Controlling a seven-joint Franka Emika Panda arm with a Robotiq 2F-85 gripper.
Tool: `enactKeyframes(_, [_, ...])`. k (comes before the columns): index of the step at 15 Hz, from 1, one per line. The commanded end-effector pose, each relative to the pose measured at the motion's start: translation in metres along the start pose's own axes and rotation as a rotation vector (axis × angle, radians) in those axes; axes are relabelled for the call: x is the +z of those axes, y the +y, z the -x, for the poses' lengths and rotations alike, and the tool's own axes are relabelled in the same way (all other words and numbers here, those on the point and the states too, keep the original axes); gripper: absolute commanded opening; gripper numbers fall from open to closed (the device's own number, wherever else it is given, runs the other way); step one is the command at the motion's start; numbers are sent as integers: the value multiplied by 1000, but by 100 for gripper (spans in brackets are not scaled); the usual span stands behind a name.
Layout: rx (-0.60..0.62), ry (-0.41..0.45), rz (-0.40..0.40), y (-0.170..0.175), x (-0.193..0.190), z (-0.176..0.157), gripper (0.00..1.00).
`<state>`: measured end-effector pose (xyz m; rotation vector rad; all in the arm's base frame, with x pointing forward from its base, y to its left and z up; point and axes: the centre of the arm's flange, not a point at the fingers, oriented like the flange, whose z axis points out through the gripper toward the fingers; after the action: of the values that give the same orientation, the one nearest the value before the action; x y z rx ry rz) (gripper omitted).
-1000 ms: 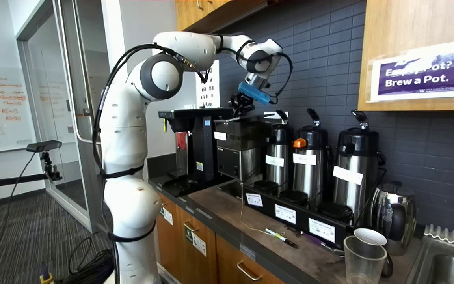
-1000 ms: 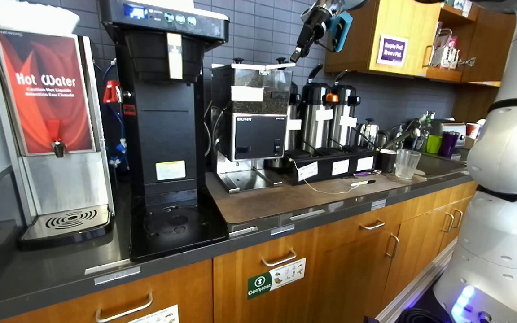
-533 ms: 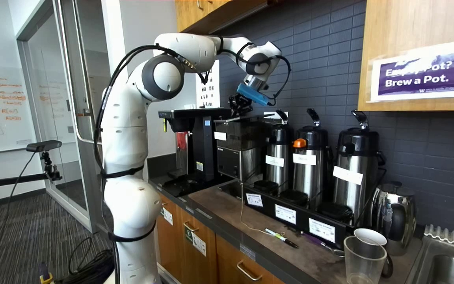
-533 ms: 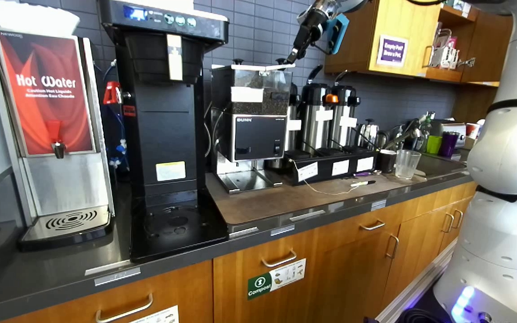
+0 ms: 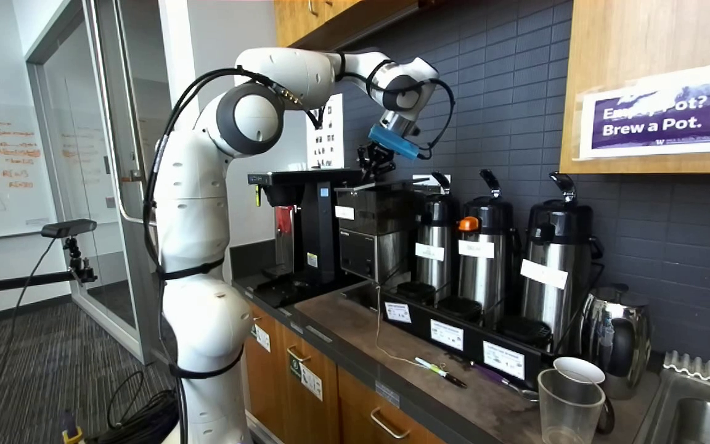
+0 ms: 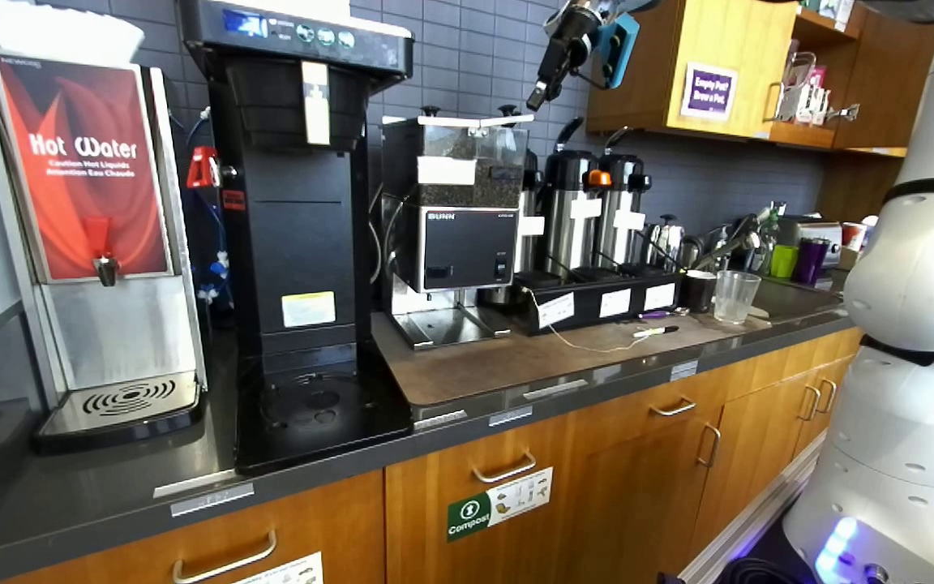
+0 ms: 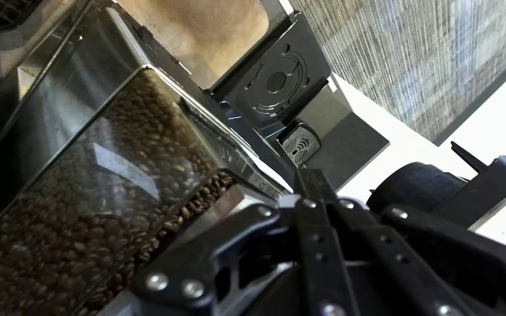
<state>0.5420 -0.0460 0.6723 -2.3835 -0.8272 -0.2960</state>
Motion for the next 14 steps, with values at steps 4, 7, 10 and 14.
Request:
enactKeyframes(4, [90, -2, 56, 8, -17, 21, 0])
enactKeyframes(7, [128, 5, 53, 27, -19, 31, 0])
enactKeyframes(10, [158, 32, 45, 43, -20, 38, 0])
enactKeyframes(14, [205, 80, -6, 67, -13, 41, 0])
